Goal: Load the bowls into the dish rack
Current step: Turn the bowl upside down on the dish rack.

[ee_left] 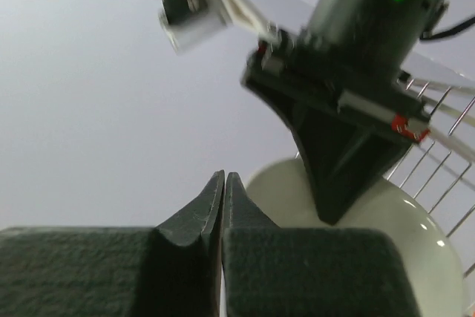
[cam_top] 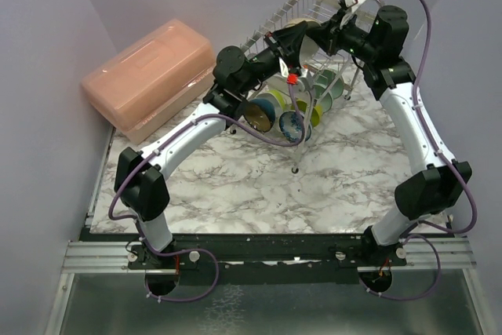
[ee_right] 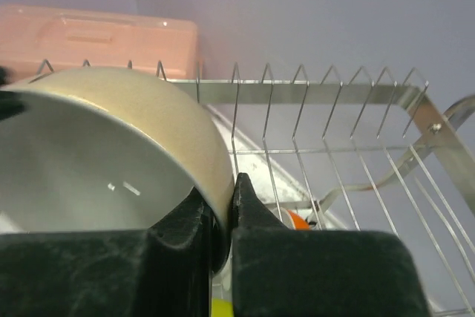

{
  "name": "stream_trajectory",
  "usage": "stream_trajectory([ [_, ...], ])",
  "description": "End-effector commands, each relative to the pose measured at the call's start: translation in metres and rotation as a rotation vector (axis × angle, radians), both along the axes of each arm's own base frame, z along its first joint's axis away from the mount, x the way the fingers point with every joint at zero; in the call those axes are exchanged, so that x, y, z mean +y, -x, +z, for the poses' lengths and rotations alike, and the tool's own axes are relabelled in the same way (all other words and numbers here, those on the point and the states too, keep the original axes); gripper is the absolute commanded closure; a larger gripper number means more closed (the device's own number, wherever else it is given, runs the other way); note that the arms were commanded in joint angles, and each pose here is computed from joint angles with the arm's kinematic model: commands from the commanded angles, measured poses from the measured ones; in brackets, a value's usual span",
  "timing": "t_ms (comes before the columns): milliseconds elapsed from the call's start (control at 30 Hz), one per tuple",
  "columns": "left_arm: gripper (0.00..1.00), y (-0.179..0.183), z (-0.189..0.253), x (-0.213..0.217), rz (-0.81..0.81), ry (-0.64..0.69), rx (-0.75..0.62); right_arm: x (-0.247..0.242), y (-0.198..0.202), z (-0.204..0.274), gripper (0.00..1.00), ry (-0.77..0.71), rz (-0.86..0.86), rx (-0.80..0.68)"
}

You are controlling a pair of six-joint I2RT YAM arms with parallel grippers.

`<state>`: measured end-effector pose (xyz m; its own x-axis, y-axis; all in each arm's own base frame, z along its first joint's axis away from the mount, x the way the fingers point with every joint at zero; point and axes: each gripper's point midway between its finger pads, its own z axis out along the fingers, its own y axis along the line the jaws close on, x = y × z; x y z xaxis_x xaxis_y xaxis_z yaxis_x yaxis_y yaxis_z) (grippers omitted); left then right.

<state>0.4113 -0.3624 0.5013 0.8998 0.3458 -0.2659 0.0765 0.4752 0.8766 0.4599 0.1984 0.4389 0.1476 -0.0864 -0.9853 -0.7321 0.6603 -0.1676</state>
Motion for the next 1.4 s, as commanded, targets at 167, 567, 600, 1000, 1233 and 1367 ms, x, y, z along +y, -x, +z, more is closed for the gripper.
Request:
stream_trajectory([
  [167,0.75,0.013,-0.003,-0.004,-0.043,-0.040,-0.023,-0.007,0.003,0.029,0.99,-0.057,-0.116,-0.105],
  [567,0.21,0.021,0.035,0.030,-0.088,0.317,0.176,-0.038,-0.019,0.039,0.99,-0.077,-0.429,-0.171],
  [600,0.22,0.022,0.039,0.034,-0.110,0.387,0.240,-0.039,-0.021,0.038,0.99,-0.069,-0.452,-0.179],
  [1000,0.40,0.030,0.056,0.053,-0.305,0.797,0.634,-0.030,-0.021,0.031,0.99,0.087,-0.663,-0.391],
  [1233,0.41,0.022,0.056,0.057,-0.254,0.822,0.691,-0.034,-0.010,0.034,0.99,0.172,-0.791,-0.568],
  [1367,0.41,0.018,0.050,0.058,-0.226,0.830,0.721,-0.033,-0.008,0.033,0.99,0.245,-0.876,-0.660],
])
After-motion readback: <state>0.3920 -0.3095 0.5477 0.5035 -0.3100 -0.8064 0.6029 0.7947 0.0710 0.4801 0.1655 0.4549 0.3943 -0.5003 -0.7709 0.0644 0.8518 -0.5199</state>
